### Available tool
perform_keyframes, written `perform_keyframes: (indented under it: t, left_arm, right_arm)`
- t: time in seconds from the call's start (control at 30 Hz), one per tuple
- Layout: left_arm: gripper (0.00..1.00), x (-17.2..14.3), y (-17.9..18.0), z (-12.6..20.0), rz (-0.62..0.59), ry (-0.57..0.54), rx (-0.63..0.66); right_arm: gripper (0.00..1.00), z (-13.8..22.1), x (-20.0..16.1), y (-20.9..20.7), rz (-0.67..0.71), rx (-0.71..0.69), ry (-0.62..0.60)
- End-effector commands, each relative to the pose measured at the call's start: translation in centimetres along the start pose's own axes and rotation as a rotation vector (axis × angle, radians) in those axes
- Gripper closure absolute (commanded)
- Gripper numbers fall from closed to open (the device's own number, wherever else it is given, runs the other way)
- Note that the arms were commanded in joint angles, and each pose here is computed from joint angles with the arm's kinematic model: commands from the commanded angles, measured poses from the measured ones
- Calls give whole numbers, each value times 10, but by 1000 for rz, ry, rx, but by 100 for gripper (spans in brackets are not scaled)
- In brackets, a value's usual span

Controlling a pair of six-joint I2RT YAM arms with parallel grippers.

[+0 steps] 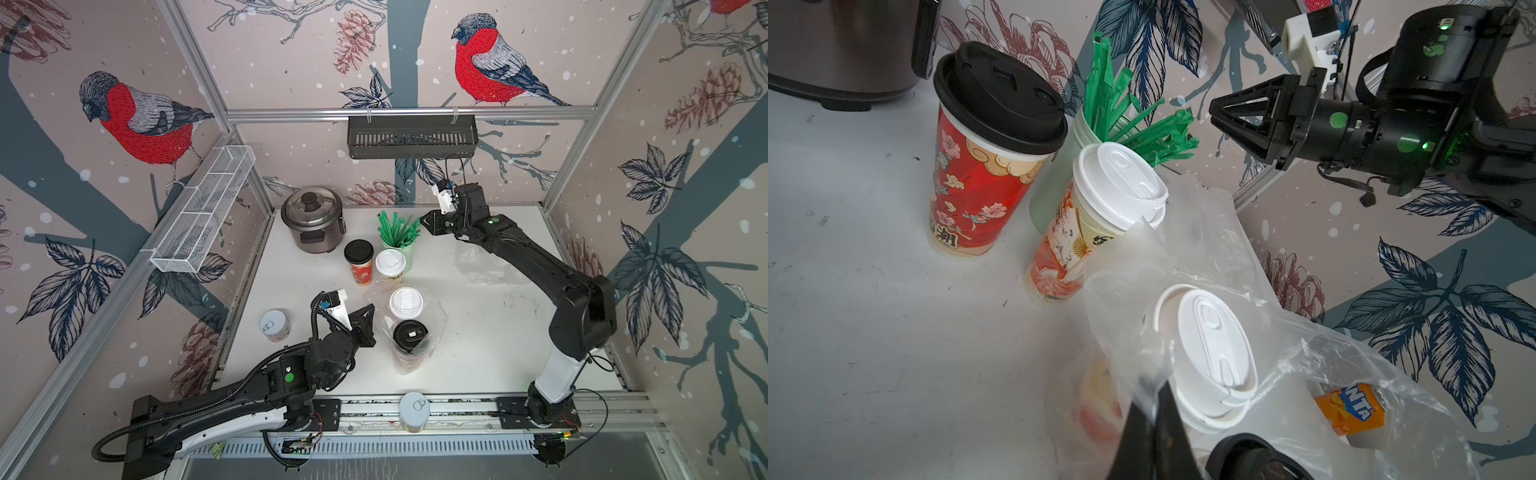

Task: Pack milk tea into plastic carrier bags
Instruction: Pick up the straw from the container.

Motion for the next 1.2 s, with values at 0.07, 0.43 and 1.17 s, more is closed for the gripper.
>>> perform_keyframes:
  t: [0.07, 0.43, 1.17]
  left_arm:
    - [100, 6, -1, 1, 23, -34, 14]
    - [100, 6, -3, 0, 11, -32, 22]
    - [100, 5, -2, 0, 20, -32, 15]
  right_arm:
    - [72, -17, 3, -1, 19, 17, 48]
    - [67, -40, -2, -11, 9, -8, 92]
    - [97, -26, 19, 12, 58, -15, 34]
Point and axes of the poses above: each gripper's point midway between its finger pads, its own z axis back along the fingers, its own y axis along the line the jaws close on, x = y × z, the point moved 10 cm from there along z, back along the fingers, and after that the axes turned 2 degrees about -z, right-handed, at the moved point
